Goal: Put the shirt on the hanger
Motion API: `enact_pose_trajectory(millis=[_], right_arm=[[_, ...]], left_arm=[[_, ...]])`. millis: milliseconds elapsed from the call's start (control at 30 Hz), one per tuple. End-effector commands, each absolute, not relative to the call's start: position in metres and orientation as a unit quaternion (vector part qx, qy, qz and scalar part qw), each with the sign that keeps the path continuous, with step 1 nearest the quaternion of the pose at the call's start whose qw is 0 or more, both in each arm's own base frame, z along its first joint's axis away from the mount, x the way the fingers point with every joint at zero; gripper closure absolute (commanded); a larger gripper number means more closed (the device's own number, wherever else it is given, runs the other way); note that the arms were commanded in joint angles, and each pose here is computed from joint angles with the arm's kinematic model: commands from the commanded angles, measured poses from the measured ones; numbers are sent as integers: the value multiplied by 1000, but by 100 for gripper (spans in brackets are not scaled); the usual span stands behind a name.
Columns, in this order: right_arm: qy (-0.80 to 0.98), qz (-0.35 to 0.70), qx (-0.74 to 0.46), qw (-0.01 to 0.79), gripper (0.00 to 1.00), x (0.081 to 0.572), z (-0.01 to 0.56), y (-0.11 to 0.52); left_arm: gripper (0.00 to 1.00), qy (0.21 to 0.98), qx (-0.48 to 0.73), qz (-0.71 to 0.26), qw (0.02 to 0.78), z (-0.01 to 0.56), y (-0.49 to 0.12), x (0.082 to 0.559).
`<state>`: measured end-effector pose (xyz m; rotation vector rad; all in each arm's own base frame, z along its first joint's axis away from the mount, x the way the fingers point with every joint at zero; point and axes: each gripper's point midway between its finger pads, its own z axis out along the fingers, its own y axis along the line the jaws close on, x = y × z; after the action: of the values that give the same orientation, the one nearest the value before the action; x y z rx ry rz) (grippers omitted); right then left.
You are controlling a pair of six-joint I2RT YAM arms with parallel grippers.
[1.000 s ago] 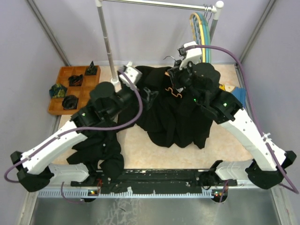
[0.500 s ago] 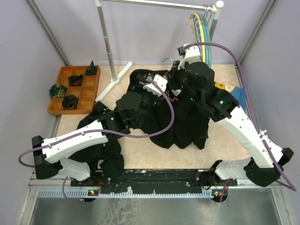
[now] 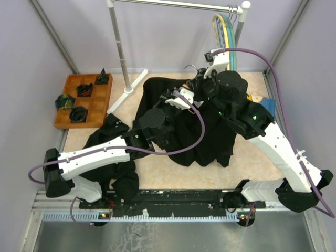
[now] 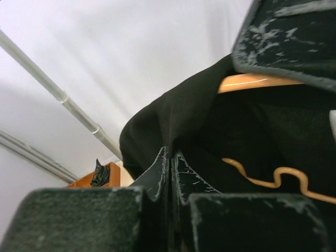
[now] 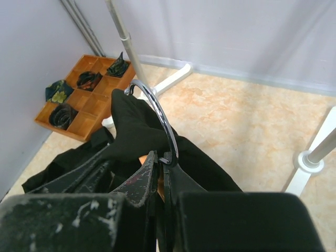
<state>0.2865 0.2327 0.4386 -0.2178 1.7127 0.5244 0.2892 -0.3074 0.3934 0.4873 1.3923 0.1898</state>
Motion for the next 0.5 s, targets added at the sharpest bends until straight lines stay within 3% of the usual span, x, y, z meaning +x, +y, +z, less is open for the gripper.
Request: enact_pose_trajectory(millis=[0, 467], right_arm=[[705, 227, -77, 668, 100, 284, 476, 218], [700, 195, -82, 682, 100, 286, 472, 205]], left_arm=[[100, 631, 169, 83, 753, 421, -277, 281], [100, 652, 129, 32, 747, 443, -243, 265]])
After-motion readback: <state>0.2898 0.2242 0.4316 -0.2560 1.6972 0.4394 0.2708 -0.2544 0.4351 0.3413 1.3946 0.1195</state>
